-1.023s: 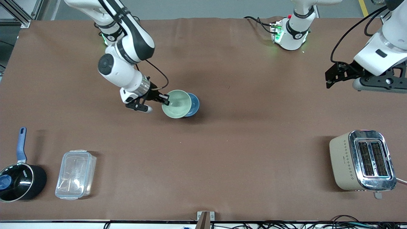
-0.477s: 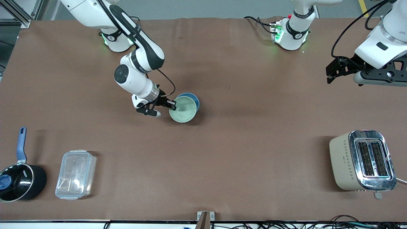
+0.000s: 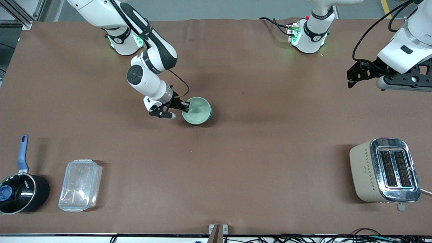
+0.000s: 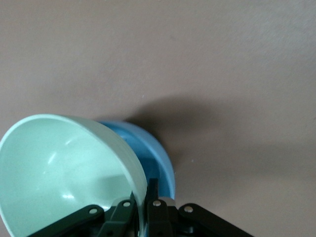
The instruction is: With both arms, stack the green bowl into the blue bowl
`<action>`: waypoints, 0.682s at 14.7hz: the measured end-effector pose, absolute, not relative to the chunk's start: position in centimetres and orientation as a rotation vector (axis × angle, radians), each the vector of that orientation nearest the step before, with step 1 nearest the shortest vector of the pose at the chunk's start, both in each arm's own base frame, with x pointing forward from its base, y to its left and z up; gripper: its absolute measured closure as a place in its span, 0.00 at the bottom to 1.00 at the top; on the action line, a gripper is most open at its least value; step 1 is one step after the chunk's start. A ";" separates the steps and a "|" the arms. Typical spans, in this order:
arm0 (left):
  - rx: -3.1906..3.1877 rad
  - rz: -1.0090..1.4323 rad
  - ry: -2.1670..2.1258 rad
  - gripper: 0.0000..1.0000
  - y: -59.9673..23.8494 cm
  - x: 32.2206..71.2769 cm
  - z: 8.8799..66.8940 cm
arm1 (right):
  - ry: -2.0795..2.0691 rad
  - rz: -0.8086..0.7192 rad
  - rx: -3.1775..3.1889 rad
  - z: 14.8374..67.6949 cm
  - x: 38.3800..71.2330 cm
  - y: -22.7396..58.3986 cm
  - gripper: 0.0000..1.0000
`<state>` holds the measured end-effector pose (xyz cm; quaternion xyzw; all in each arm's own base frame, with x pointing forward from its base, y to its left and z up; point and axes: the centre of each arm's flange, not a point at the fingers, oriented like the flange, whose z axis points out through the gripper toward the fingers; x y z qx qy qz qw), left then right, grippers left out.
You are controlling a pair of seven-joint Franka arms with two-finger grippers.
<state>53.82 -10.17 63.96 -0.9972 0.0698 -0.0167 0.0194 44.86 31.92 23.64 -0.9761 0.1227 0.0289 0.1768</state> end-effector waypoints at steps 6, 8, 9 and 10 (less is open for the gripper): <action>-3.094 -0.042 0.213 0.00 -10.0 53.8 63.9 | 0.301 0.084 -2.772 23.4 43.9 32.3 0.95; -3.094 -0.040 0.213 0.00 -10.0 53.7 63.9 | 0.275 0.077 -2.775 23.3 44.1 32.0 0.95; -3.094 -0.041 0.212 0.00 -10.0 53.7 64.0 | 0.269 0.075 -2.776 23.3 44.2 31.8 0.95; -3.094 -0.042 0.212 0.00 -10.0 53.7 64.0 | 0.268 0.074 -2.776 23.3 44.2 31.8 0.92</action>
